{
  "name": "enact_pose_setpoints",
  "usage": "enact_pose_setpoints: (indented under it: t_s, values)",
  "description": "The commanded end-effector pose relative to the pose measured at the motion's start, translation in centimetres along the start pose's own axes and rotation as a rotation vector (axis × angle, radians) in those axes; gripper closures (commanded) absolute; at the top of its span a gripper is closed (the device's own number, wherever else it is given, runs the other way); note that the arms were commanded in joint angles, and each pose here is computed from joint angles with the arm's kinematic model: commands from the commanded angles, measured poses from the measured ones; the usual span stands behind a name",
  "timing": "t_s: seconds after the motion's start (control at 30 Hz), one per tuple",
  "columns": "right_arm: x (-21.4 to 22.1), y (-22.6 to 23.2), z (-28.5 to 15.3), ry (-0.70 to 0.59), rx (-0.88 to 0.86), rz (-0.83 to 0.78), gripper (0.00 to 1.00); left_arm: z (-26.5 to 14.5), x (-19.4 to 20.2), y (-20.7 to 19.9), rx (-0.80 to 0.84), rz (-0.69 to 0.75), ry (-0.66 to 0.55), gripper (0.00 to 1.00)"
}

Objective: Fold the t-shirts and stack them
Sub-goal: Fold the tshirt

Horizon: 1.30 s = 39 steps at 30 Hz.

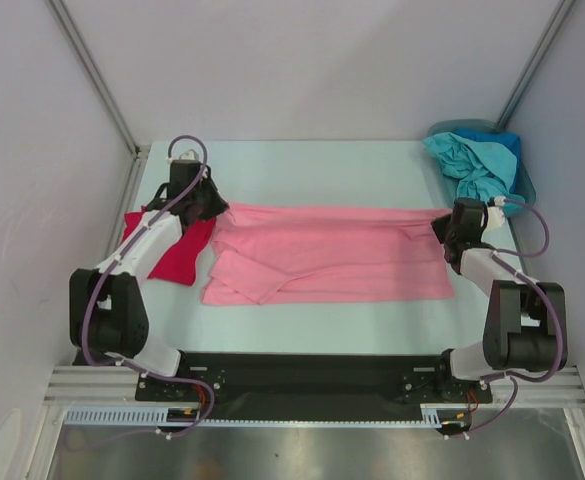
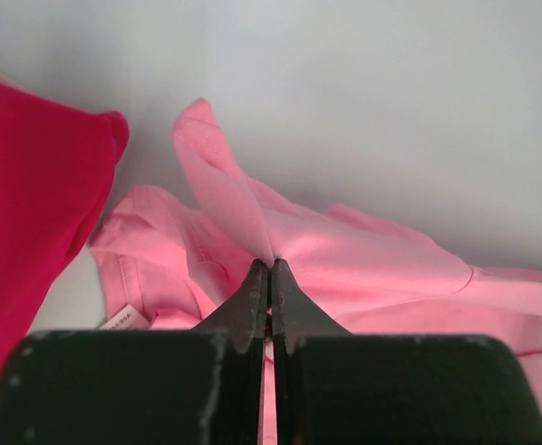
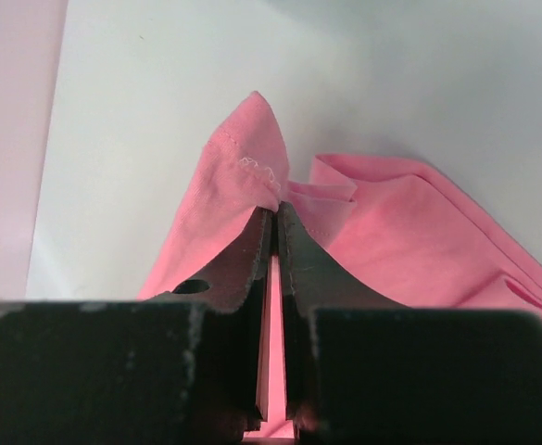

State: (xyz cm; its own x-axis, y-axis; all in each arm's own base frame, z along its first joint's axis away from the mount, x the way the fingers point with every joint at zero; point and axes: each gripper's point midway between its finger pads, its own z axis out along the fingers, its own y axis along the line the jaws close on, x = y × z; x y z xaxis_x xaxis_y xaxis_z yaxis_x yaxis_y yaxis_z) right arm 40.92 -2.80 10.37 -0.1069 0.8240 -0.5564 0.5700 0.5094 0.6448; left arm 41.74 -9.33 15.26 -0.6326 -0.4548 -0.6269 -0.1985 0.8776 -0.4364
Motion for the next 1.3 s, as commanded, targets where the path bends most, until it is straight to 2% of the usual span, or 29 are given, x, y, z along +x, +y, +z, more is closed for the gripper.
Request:
enact_pose_setpoints:
  t_s: [0.0,0.4,0.8,0.87,0.9,0.93,0.97,1.0,1.03,1.1,1.13,1.27]
  values:
    - [-1.6,-0.7,-0.7,-0.068,0.004,0.052,1.00,-1.9,-1.3,0.2,0.015,-0.034,-0.071,1.00]
    - [-1.6,-4.3,-2.6,-0.066,0.029,0.112,1.00,-4.0,2.8,2.4,-0.020,-0.084,-0.040,1.00]
    - [-1.4,-5.2,-4.4,-0.046,-0.012,0.107,1.00,-5.5,5.5,3.9,-0.043,-0.114,-0.008,1.00]
    - [-1.2,-5.7,-4.3,-0.033,-0.006,0.104,0.88,-5.5,6.5,4.2,-0.045,-0.123,0.004,0.99]
    - [-1.0,-5.5,-4.3,-0.023,-0.020,0.101,0.76,-5.6,6.7,4.2,-0.042,-0.125,0.004,0.98]
    - [-1.0,-5.5,-4.3,-0.020,-0.026,0.102,0.72,-5.5,7.4,4.5,-0.046,-0.124,0.016,0.96]
    - [-0.9,-5.9,-4.3,-0.017,-0.020,0.103,0.66,-5.6,7.6,4.6,-0.048,-0.126,0.018,0.92]
    - [-0.7,-5.7,-4.2,-0.007,-0.031,0.096,0.51,-5.6,7.7,4.6,-0.049,-0.124,0.019,0.82]
    - [-0.7,-5.9,-4.2,-0.004,-0.028,0.095,0.46,-5.6,7.9,4.8,-0.052,-0.126,0.023,0.76]
    - [-0.5,-5.9,-4.2,0.002,-0.030,0.093,0.39,-5.7,7.8,5.3,-0.074,-0.130,0.008,0.61]
    - [-0.4,-6.0,-4.2,0.003,-0.031,0.090,0.34,-5.7,8.1,5.4,-0.077,-0.130,0.012,0.57]
    - [-0.4,-6.0,-4.5,-0.003,-0.042,0.080,0.34,-5.9,8.0,5.5,-0.079,-0.127,0.001,0.53]
